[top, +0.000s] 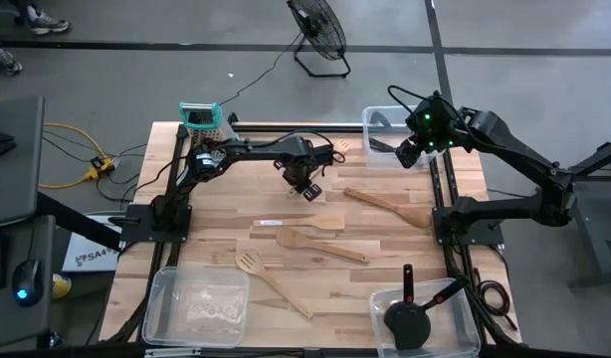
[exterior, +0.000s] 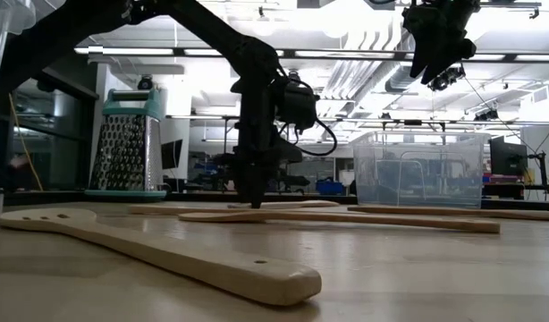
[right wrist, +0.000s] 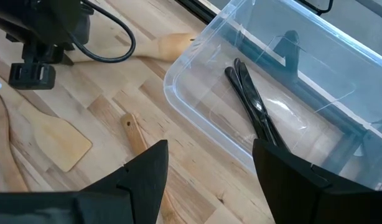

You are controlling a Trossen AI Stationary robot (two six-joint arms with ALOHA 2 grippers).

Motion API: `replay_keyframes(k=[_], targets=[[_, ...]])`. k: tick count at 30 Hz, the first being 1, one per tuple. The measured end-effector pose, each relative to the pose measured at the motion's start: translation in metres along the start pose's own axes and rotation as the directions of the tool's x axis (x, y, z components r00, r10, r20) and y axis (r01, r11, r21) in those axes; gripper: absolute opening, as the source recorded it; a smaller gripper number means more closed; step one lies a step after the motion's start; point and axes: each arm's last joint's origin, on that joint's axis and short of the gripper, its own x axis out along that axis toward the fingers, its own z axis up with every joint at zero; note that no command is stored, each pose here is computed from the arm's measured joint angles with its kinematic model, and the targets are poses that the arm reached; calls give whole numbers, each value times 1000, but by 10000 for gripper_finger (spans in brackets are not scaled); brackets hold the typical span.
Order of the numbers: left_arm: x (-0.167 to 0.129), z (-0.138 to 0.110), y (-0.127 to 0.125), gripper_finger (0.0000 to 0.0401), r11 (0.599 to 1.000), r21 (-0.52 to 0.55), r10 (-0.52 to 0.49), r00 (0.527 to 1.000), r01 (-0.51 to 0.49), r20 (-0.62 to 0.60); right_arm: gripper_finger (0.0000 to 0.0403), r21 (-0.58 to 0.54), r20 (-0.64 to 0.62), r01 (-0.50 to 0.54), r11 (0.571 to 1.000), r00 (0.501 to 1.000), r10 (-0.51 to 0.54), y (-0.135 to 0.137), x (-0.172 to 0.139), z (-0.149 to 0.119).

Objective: Pick & Place Kitchen Items
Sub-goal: Put the light brown serving fork into the bottom left transparent bin

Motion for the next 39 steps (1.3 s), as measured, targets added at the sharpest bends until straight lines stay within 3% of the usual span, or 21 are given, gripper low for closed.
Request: replay_keyframes(k=[13,30,39], targets=[[-21,7,-5,86,997,72,-11,1000,9,23,226,0,0,0,1000,1000,0,0,0,0],[-26,4,-6,86,994,101,-31,999,32,-6,226,-10,-1,-2,1000,1000,2,0,0,0],[-53,-4,5,86,996,88,-23,1000,23,3,226,-19,-2,-3,1000,1000,3,0,0,0]])
